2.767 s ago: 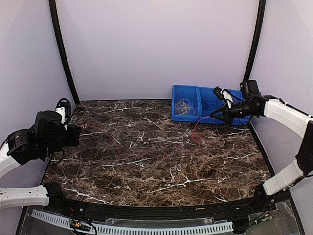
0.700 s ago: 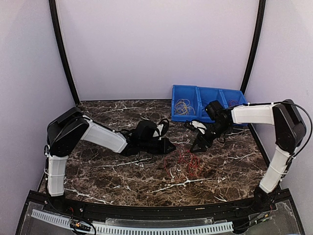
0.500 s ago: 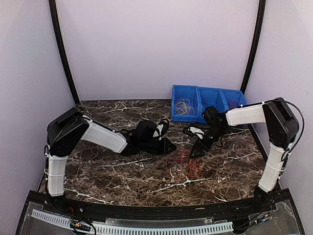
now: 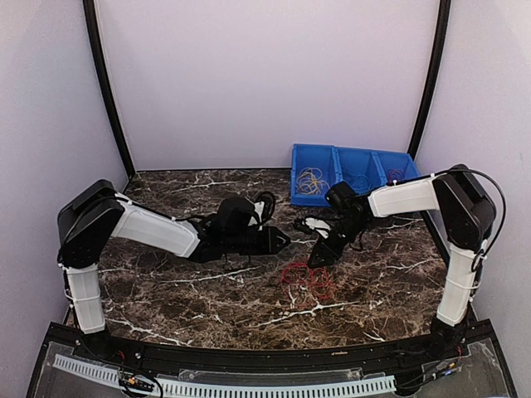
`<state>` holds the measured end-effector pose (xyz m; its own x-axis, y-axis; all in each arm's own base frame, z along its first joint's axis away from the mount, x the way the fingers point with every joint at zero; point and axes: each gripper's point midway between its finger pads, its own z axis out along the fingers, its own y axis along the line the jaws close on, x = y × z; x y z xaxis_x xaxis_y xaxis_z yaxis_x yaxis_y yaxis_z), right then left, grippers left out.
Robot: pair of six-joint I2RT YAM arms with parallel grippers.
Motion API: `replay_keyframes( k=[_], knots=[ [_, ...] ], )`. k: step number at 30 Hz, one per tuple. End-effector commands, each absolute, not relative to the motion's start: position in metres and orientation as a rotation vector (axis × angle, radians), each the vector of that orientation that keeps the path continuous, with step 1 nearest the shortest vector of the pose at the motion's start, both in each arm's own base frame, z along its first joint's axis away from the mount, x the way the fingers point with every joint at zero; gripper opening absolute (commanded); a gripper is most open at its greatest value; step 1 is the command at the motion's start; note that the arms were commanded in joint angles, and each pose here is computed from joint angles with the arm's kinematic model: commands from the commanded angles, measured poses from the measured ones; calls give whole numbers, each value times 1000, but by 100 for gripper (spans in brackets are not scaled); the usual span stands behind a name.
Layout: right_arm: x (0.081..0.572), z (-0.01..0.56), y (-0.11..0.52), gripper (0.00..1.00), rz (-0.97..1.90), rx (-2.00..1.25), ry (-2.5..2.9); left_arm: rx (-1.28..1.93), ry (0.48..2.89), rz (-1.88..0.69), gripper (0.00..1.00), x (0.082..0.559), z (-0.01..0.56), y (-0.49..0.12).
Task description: Untangle the cables
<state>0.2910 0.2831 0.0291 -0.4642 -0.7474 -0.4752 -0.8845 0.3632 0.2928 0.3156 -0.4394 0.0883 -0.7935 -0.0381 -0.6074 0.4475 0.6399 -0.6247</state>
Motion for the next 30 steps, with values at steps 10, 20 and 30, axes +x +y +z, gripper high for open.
replay_keyframes(
  k=[10, 20, 30],
  knots=[
    [265, -10, 289, 13, 381, -1677, 2300, 131, 2106, -792, 30, 319, 155, -334],
    [325, 93, 254, 0, 382, -1394, 2242, 80, 2084, -714, 31, 316, 160, -297],
    [442, 248, 121, 0, 215, -808, 2091, 77, 2100, -722, 32, 315, 149, -295]
  ],
)
